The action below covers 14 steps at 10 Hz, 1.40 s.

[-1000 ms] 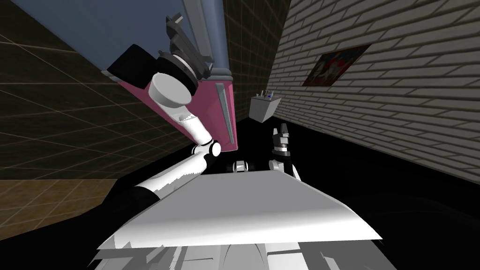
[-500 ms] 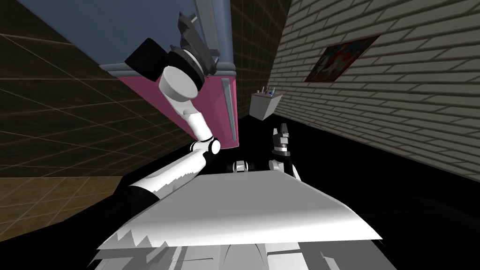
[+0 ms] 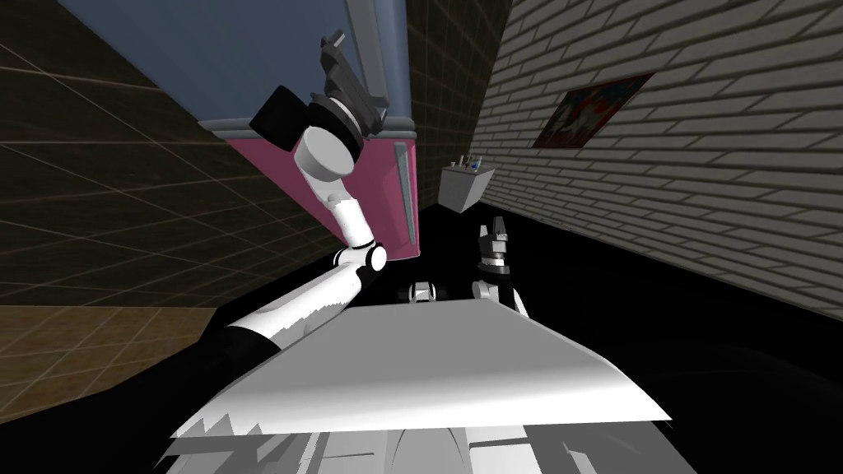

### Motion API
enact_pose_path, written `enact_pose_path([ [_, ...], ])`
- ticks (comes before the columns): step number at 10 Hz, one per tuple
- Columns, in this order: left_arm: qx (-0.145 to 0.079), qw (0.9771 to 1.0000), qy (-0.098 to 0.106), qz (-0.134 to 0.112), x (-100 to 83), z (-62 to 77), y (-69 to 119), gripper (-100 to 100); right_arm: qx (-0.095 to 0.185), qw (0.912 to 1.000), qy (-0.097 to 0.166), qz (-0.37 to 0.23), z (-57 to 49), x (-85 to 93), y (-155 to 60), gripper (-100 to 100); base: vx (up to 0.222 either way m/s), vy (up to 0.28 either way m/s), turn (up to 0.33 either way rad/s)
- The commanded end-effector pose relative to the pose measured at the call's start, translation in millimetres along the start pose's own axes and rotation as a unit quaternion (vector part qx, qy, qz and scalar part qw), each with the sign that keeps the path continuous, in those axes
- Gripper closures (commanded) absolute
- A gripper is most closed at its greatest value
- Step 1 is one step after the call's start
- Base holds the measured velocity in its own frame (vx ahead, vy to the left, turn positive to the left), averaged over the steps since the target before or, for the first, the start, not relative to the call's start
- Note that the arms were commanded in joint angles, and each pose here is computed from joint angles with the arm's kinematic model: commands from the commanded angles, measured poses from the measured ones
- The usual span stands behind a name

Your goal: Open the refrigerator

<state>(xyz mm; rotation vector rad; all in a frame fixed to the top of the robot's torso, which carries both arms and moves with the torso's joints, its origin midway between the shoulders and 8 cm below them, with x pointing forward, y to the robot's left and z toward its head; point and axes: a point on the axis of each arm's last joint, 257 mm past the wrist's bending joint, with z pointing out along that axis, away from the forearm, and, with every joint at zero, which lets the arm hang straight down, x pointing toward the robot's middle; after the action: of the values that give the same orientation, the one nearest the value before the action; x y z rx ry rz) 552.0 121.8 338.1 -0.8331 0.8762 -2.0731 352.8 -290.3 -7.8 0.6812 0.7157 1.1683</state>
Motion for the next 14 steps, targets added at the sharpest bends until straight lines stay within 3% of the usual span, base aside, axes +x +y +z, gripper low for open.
enact_pose_path([
  [1, 0.005, 0.9986, 0.052, -0.002, 46.4, 21.3, -3.4, 100, 0.000, 1.0000, 0.000, 0.000, 0.1, 0.0, 0, 0, -0.247, 0.182, -0.033],
  [3, -0.008, 0.9993, 0.035, -0.014, 26.7, 31.9, 18.1, 100, 0.000, 1.0000, 0.000, 0.000, 0.2, 0.1, 0, 0, -0.135, 0.096, -0.012],
  [4, -0.001, 0.9993, 0.034, -0.015, 24.9, 32.9, 16.4, 100, 0.000, 1.0000, 0.000, 0.000, 0.1, 0.1, 0, 0, -0.029, -0.018, 0.028],
  [7, 0.018, 0.9991, 0.035, -0.016, 25.5, 32.7, 6.5, 100, 0.000, 1.0000, 0.000, 0.000, 0.0, 0.0, 0, 0, 0.019, -0.016, -0.003],
  [8, 0.004, 0.9985, 0.054, -0.010, 40.7, 44.4, 18.2, 100, 0.000, 1.0000, 0.000, 0.000, 0.0, 0.0, 0, 0, -0.163, 0.084, -0.020],
  [9, 0.001, 0.9979, 0.061, -0.020, 47.5, 51.8, 23.3, 100, 0.000, 1.0000, 0.000, 0.000, 0.1, 0.0, 0, 0, -0.231, 0.160, -0.028],
  [11, -0.010, 0.9986, 0.042, -0.030, 27.7, 60.4, 44.0, 100, 0.000, 1.0000, 0.000, 0.000, 0.2, 0.0, 0, 0, -0.117, 0.101, -0.015],
  [13, 0.012, 0.9985, 0.043, -0.031, 27.4, 60.5, 33.5, 100, 0.000, 1.0000, 0.000, 0.000, 0.1, 0.0, 0, 0, -0.011, -0.008, 0.013],
  [14, -0.010, 0.9979, 0.055, -0.031, 36.4, 70.8, 54.4, 100, 0.000, 1.0000, 0.000, 0.000, 0.0, 0.0, 0, 0, -0.180, 0.130, -0.022],
])
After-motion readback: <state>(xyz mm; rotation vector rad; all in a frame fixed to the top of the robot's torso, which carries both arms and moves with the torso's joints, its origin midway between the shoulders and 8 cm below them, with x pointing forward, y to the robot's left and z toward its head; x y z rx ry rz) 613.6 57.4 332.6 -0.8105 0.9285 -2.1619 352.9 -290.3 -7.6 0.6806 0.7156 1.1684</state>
